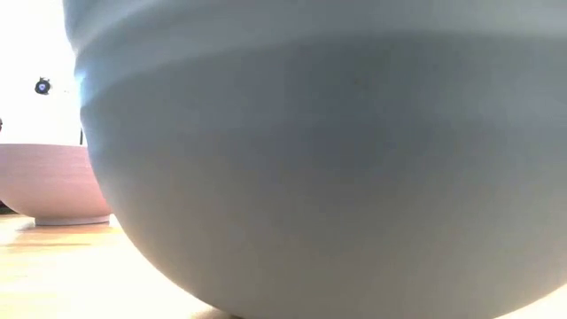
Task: Nest bowls inside each other
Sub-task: Stack the top black bowl into the top white bowl
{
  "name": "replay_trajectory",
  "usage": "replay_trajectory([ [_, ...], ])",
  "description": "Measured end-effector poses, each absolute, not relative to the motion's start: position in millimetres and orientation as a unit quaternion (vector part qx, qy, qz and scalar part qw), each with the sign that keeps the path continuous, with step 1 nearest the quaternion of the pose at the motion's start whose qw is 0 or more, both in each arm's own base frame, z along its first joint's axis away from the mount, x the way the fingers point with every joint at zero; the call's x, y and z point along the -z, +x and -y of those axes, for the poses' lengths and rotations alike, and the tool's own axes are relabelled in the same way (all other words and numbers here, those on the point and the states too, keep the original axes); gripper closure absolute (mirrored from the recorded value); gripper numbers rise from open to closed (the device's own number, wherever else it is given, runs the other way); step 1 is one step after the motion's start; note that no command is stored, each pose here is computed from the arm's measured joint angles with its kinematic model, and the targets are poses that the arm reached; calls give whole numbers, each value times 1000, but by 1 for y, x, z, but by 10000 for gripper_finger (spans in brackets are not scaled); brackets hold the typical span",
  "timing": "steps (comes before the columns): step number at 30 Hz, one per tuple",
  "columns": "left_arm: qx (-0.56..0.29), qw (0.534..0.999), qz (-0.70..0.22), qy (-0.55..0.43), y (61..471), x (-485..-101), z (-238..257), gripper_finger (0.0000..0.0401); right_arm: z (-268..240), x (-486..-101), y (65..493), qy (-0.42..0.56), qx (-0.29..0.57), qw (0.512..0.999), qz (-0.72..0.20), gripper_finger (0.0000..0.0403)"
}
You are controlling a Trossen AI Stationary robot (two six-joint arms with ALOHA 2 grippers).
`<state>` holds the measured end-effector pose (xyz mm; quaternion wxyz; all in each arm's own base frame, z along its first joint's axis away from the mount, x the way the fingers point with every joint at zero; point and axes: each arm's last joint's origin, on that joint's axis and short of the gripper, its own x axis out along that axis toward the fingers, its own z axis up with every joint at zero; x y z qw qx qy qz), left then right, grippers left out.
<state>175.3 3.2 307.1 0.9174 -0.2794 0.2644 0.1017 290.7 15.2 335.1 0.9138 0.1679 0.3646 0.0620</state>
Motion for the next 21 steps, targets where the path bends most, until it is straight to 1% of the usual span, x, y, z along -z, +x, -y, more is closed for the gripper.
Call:
replay_trajectory([
  [4,-136,909,-282,-277,184,-299,-10,401,-18,-327,260,210,-71,933,-284,394],
  [6,-155,898,-301,-282,190,-292,-16,401,-17,-317,248,241,-68,937,-243,394],
  [10,-222,853,-359,-308,198,-281,-39,401,-14,-298,231,295,-48,941,-159,394],
  [12,-252,831,-385,-312,201,-279,-53,400,-13,-290,225,314,-44,939,-135,394],
  [13,-253,825,-401,-306,203,-279,-59,397,-13,-287,223,320,-45,937,-131,394],
  [16,-228,819,-439,-292,210,-277,-78,373,-13,-280,220,323,-45,936,-130,394],
  [21,-198,812,-470,-284,230,-268,-106,304,-10,-277,220,315,-38,939,-133,394],
])
